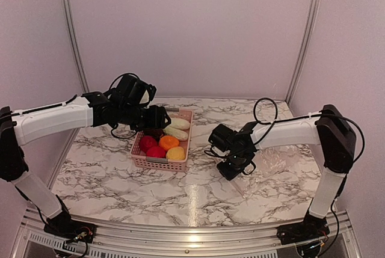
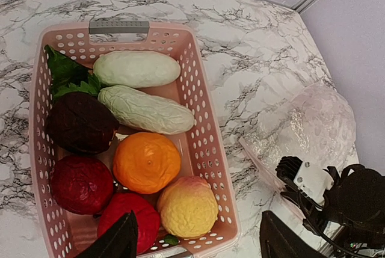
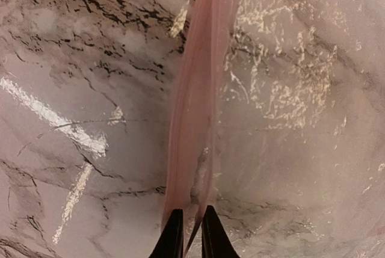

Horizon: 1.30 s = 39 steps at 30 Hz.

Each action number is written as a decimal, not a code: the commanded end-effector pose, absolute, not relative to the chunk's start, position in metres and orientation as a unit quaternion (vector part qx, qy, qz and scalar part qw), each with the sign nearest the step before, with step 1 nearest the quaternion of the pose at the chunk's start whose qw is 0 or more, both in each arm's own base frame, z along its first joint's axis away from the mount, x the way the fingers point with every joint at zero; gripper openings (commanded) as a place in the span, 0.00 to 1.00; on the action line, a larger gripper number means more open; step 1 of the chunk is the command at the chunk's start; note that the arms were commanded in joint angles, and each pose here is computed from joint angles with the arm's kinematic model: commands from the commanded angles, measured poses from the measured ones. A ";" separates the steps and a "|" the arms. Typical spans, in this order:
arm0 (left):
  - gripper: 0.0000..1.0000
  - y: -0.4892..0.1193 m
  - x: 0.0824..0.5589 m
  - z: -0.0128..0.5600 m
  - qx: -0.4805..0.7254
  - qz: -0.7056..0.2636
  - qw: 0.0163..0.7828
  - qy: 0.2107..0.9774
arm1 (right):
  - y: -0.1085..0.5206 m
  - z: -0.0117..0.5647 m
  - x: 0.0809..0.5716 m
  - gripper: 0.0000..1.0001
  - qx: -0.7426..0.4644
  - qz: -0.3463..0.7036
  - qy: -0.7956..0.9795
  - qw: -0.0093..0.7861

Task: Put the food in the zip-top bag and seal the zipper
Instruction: Pick up the zipper food storage bag from the center of the board, then adjust the zipper food storage bag at the center of the board.

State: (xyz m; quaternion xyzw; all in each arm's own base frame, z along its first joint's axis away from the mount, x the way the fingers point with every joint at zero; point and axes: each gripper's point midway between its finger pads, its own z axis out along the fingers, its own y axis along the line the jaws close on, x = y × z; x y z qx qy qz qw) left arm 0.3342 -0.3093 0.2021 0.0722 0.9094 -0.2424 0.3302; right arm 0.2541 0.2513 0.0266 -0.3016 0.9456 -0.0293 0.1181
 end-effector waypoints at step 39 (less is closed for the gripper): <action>0.71 -0.419 0.367 0.247 0.073 -0.366 0.321 0.870 | 0.342 0.235 0.352 0.00 -0.220 0.169 0.896 0.346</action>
